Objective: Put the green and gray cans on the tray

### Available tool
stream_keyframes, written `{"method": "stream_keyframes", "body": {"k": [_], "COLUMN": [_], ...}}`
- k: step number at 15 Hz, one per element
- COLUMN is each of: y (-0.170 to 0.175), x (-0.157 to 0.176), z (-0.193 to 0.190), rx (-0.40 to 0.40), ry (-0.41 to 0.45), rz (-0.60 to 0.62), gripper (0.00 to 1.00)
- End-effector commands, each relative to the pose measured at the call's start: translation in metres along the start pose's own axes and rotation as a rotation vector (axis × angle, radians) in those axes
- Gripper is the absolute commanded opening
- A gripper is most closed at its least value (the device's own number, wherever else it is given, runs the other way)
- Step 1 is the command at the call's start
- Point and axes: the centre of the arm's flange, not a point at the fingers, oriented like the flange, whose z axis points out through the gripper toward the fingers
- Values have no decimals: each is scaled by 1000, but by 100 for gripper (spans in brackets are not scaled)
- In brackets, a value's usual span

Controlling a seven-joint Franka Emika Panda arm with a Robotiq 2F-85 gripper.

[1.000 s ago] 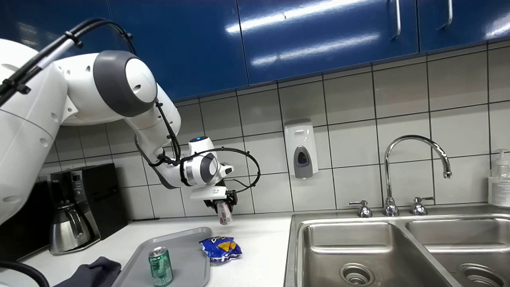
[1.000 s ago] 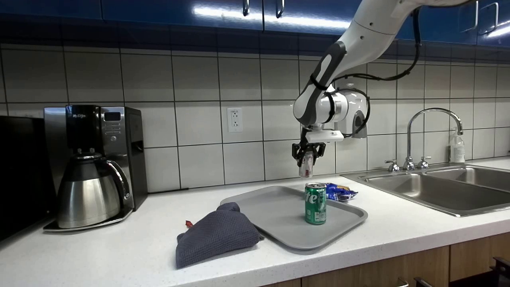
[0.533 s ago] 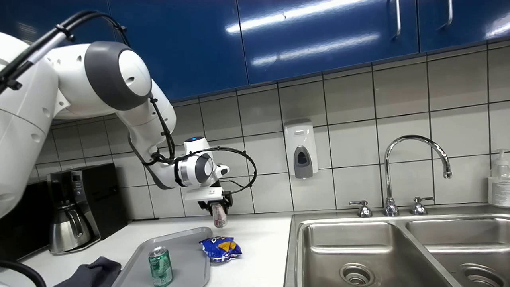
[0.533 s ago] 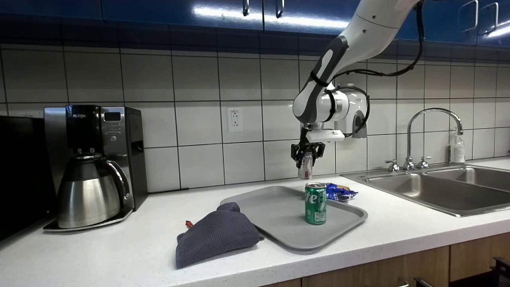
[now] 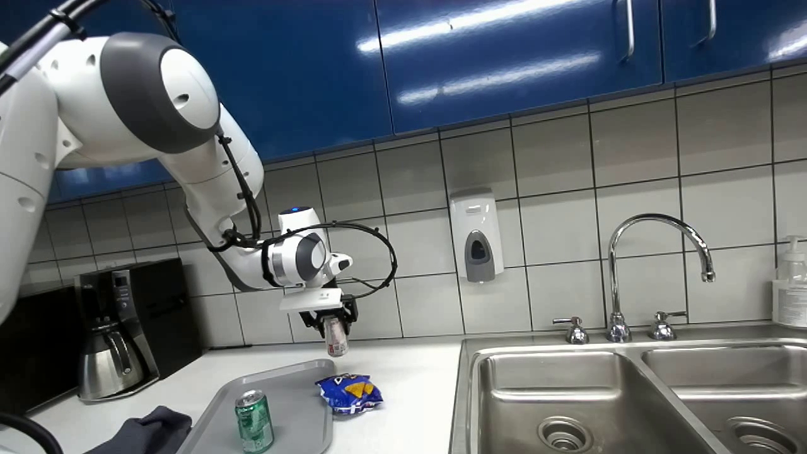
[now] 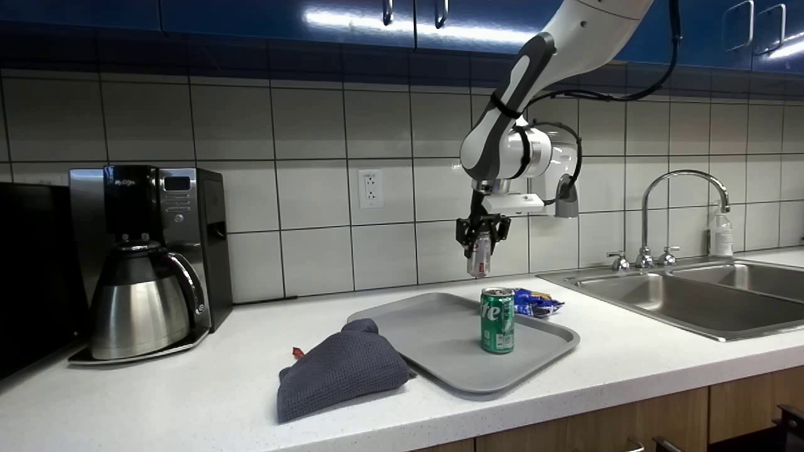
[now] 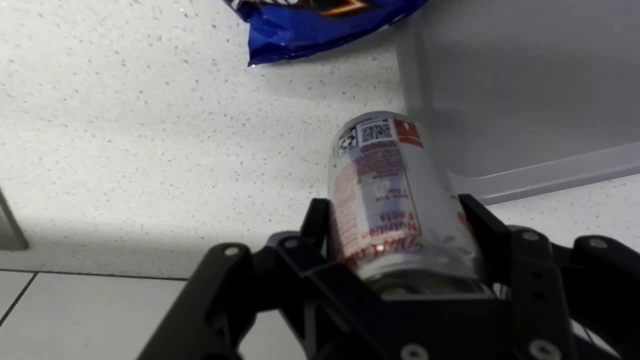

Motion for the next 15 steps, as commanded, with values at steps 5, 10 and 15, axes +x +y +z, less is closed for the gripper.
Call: {"method": "stream_keyframes", "body": {"k": [5,10,15], "y": [-27,-44,-63], "x": [-24,-35,-43], "z": [-4,6,13], "rx": [42,52,53], "ry": [-67,-93,-106], "rz": [-95,-153,-226], "gripper": [41,41,41]}}
